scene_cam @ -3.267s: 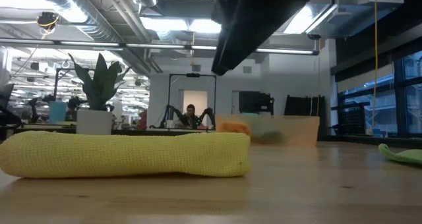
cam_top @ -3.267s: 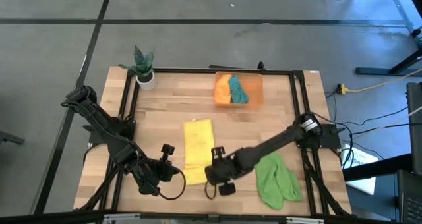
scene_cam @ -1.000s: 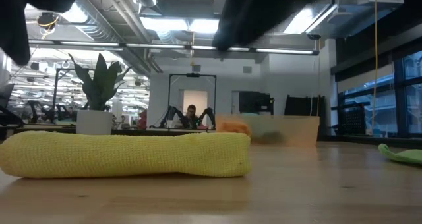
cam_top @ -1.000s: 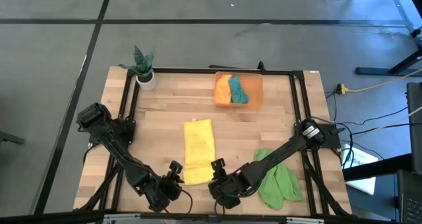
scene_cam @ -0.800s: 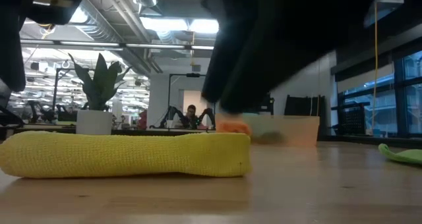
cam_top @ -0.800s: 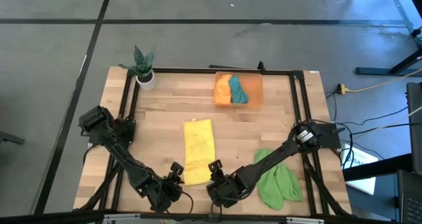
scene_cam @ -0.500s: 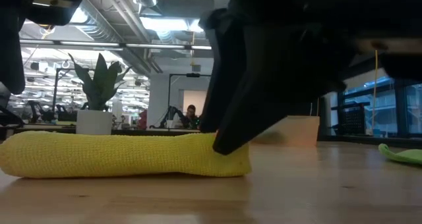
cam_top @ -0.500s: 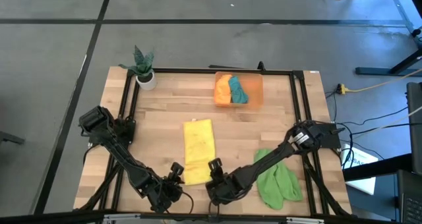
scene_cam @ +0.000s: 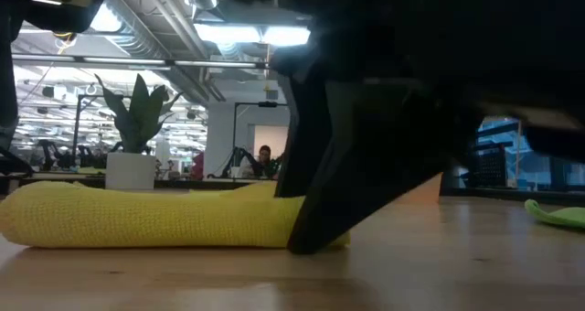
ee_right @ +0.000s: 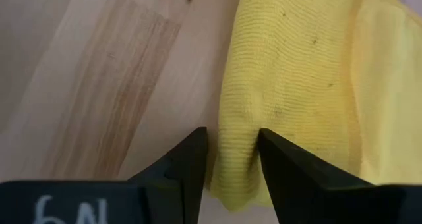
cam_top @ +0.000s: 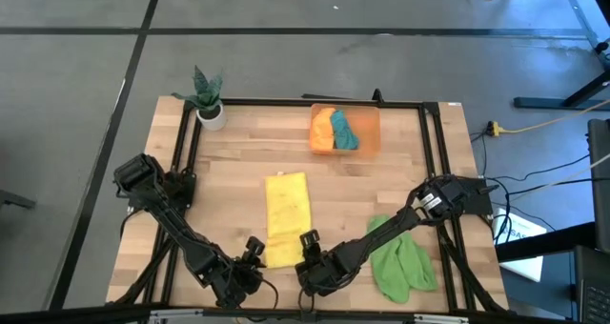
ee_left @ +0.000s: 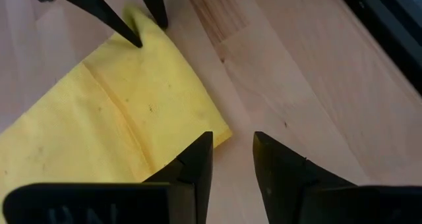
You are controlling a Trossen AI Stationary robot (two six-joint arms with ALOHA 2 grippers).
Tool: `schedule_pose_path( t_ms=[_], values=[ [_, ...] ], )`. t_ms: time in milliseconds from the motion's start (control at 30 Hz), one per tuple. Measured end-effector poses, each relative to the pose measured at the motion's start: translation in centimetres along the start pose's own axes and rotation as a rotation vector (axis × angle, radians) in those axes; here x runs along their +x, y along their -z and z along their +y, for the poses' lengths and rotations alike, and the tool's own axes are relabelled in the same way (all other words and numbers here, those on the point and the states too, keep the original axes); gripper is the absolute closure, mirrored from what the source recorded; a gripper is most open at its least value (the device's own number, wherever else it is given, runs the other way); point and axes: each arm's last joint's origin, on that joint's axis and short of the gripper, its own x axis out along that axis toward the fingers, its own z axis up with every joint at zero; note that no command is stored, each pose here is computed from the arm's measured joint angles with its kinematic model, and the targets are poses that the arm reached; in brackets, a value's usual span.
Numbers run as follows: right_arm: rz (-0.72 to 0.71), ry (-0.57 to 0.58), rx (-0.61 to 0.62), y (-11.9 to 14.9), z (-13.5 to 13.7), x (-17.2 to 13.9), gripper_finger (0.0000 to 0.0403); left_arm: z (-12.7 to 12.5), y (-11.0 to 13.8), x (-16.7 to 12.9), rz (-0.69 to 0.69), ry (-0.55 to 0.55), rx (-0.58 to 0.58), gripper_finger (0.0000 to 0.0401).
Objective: Roll microfiber towels into tight, uniform cylinder then place into a basket
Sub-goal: Roll the yellow microfiber towel
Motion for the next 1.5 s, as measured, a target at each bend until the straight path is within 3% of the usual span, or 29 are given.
schedule_pose_path(
  t_ms=[267, 500, 633, 800, 1033, 1367, 1500],
  values=[
    [0.006, 0.01, 0.108, 0.1, 0.1, 0.4, 0.026, 0.0, 0.0, 0.0, -0.003, 0.0, -0.002, 0.0301],
    [-0.003, 0.1, 0.212, 0.2, 0.0, 0.5, 0.0271, 0.0, 0.0, 0.0, -0.004, 0.001, -0.002, 0.0301],
    [-0.004, 0.122, 0.24, 0.3, 0.0, 0.6, 0.031, 0.0, 0.0, 0.0, -0.004, 0.001, -0.003, 0.0301],
    [0.006, 0.116, 0.263, 0.4, -0.2, 0.8, 0.0387, 0.0, 0.0, 0.0, -0.004, 0.001, -0.002, 0.0301],
    [0.033, -0.064, 0.322, -0.3, -1.0, 0.5, 0.0396, 0.2, -0.1, 0.1, -0.004, -0.016, 0.009, 0.0301],
    [0.069, -0.481, 0.274, -2.5, -1.8, -1.4, 0.0398, 0.7, 0.0, 0.1, -0.01, -0.115, 0.032, 0.0301],
    [0.087, -0.551, 0.297, -2.5, -2.7, -1.2, 0.0399, 0.7, -0.1, -0.3, -0.02, -0.117, 0.03, 0.0301]
  ],
)
